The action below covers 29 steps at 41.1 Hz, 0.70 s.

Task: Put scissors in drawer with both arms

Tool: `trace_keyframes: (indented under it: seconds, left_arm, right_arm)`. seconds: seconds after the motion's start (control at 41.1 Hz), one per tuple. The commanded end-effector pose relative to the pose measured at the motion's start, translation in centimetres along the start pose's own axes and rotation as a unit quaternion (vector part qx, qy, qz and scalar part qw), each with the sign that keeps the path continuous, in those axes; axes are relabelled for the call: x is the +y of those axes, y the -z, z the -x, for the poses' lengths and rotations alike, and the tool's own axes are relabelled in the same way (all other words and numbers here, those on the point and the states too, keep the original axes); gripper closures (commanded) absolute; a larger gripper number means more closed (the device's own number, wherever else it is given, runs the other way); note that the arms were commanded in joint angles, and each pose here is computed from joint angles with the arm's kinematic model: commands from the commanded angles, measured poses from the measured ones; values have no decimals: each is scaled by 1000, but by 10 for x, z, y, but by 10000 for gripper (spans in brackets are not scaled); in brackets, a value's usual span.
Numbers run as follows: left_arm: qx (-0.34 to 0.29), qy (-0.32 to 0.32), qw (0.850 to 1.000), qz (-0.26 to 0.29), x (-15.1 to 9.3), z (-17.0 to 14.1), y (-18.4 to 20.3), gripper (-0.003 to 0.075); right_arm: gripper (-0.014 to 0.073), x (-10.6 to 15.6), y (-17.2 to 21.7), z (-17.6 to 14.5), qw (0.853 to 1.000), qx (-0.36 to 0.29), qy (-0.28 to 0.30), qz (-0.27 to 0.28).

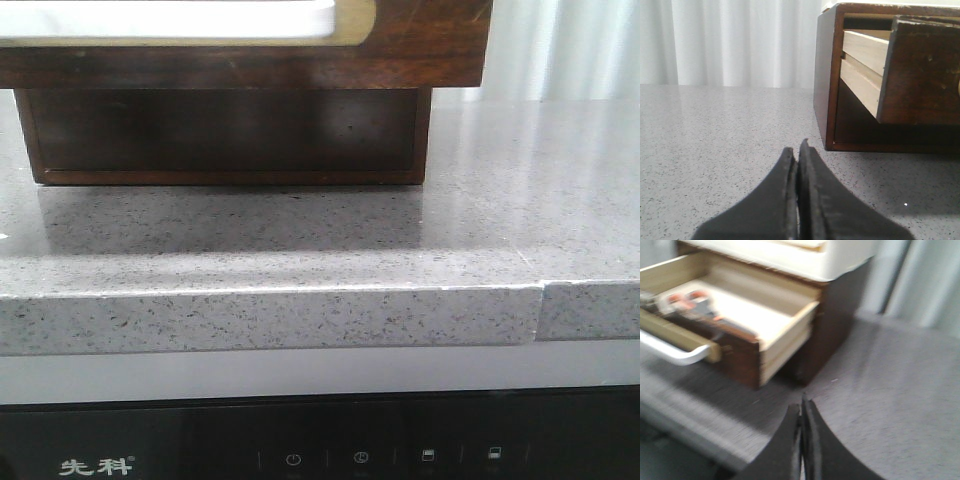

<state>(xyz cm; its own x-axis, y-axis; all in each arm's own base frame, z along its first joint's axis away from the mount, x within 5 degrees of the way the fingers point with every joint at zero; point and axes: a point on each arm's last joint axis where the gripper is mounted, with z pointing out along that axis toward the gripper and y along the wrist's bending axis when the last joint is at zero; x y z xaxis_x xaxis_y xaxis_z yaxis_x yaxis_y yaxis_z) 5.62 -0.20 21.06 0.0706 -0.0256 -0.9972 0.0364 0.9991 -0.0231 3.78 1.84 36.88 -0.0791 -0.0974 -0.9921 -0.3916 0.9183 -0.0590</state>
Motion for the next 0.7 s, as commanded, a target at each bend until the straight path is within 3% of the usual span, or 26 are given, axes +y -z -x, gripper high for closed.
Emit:
trace_keyframes:
  seconds: [0.0,0.17,0.389,0.681]
  left_arm:
    - [-39,5,999,2,0,1,1,741]
    - [-39,5,999,2,0,1,1,741]
    - [-39,5,999,2,0,1,1,741]
    - [-39,5,999,2,0,1,1,741]
  right_arm:
    - [663,-6,-2,-13,992,-108,8,-69]
    - [663,-10,-8,-73,976,-155,13,-150]
    - [663,-14,-21,-138,970,-131,11,-203]
    - [663,-13,-26,-157,974,-113,7,-195]
